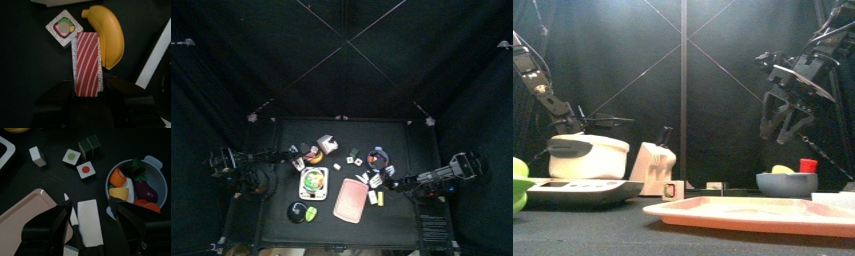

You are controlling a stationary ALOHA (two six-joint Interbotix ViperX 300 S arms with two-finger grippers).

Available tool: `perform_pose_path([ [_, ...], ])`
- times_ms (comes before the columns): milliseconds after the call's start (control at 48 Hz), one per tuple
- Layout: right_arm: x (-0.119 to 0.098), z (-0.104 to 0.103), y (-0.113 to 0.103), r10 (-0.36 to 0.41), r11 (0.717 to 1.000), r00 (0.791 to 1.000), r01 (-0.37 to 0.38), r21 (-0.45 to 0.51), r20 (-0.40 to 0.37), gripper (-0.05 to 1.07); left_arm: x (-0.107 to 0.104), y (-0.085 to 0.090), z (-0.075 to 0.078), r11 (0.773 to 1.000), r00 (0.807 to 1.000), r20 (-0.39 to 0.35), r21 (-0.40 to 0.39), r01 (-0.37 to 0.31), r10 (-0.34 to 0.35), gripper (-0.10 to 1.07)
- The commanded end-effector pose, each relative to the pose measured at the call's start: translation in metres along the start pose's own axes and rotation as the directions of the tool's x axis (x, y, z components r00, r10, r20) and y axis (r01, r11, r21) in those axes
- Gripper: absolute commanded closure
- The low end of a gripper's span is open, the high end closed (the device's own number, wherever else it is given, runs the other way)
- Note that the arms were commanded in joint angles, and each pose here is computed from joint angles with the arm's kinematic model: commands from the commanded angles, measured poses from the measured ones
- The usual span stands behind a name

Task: Grab salmon sushi

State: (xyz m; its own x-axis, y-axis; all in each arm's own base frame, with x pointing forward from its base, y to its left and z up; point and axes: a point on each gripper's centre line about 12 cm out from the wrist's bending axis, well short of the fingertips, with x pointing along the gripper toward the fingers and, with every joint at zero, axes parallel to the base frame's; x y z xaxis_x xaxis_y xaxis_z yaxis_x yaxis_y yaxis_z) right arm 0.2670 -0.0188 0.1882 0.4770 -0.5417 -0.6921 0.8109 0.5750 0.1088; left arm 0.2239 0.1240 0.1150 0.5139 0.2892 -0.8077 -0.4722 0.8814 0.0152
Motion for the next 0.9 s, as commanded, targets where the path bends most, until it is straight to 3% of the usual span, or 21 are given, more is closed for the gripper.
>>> perform_pose_path([
  [0, -0.003, 0.006, 0.002, 0.017, 1.000, 1.000, -0.017, 0.008, 0.019, 0.11, -0.016, 0.000, 0.016, 1.000, 0.998, 0.055, -0.001, -0.002, 0.002, 0.42],
  [333, -0.002, 0.006, -0.002, 0.009, 1.000, 1.000, -0.009, -0.006, 0.030, 0.11, -0.059, -0.010, 0.022, 1.000, 0.984, 0.176, 0.007, 0.030, -0.031, 0.42],
  [604, -0.001, 0.005, -0.002, 0.008, 1.000, 1.000, -0.007, -0.015, 0.028, 0.11, -0.078, -0.029, 0.022, 0.994, 0.964, 0.246, 0.064, 0.086, -0.099, 0.42],
  [750, -0.006, 0.015, 0.005, 0.043, 0.996, 0.995, -0.035, -0.083, 0.087, 0.11, -0.088, -0.050, 0.030, 0.982, 0.936, 0.304, 0.122, 0.147, -0.178, 0.42],
  [875, -0.013, 0.023, 0.017, 0.109, 0.972, 0.983, -0.073, -0.224, 0.151, 0.11, -0.098, -0.075, 0.041, 0.959, 0.883, 0.383, 0.189, 0.211, -0.270, 0.43],
])
